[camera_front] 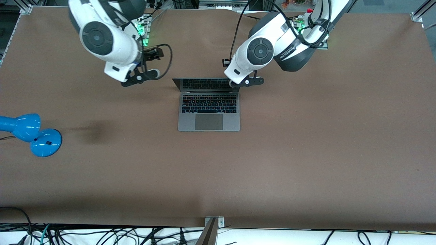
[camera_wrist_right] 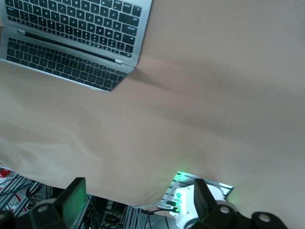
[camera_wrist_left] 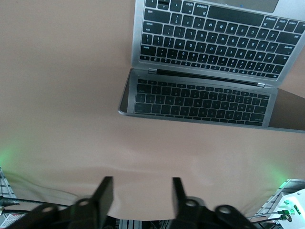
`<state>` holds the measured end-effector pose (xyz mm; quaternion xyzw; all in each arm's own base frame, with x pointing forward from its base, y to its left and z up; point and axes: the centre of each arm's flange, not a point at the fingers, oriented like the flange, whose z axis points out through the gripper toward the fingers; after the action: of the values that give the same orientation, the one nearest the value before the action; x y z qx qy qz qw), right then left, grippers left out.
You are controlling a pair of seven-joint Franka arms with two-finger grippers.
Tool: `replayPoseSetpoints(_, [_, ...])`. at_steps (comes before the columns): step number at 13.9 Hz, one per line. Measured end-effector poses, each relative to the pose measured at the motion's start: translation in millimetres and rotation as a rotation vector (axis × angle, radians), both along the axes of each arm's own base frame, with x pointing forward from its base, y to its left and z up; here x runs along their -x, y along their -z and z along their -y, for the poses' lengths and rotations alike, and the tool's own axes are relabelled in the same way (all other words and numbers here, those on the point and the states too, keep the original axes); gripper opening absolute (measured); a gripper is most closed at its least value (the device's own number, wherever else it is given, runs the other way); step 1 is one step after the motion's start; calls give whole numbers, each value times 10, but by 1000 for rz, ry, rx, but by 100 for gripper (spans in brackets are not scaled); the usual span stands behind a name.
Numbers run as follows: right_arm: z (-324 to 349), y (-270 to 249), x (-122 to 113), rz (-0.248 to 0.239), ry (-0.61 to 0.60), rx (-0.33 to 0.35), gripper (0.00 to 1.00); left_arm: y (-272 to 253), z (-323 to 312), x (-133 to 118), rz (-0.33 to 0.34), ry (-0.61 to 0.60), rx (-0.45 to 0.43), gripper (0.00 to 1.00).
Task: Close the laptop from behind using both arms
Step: 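Bring both grippers behind the raised laptop screen, fingers pointing down, then lower both grippers onto the back of the laptop screen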
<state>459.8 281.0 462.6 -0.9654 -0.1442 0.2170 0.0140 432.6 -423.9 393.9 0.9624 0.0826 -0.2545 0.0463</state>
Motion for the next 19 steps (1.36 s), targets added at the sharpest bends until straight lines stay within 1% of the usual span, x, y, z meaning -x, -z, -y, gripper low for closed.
replayPoseSetpoints(1, [-146, 82, 52, 5, 11, 9, 100, 10, -8, -2, -2, -2, -2, 41])
replayPoseSetpoints(2, [-285, 166, 105, 14, 32, 20, 96, 20, -18, -7, -3, -4, -4, 29])
replayPoseSetpoints(3, [-417, 264, 176, 22, 53, 31, 96, 32, -27, -9, -5, -6, -6, 20])
replayPoseSetpoints(4, [-538, 367, 267, 28, 75, 45, 90, 44, -38, -13, -7, -8, -8, 8])
replayPoseSetpoints(5, [-631, 457, 365, 28, 93, 62, 77, 65, -52, -21, -11, -10, -10, 1])
replayPoseSetpoints(7, [-741, 572, 521, 18, 100, 85, 54, 154, -76, -53, -27, -17, -12, 1])
replayPoseSetpoints(8, [-764, 597, 558, 16, 99, 90, 44, 215, -82, -79, -34, -23, -9, 1])
replayPoseSetpoints(11, [-823, 634, 606, 20, 122, 103, 10, 399, -89, -177, -41, -50, 9, 1])
replayPoseSetpoints(12, [-871, 656, 616, 29, 140, 105, 1, 453, -94, -197, -47, -56, 11, 1])
replayPoseSetpoints(15, [-990, 792, 602, 76, 151, 119, 1, 571, -93, -249, -51, -72, 22, 1])
replayPoseSetpoints(19, [-997, 968, 446, 139, 166, 123, 1, 660, -134, -409, -24, -118, 50, 1])
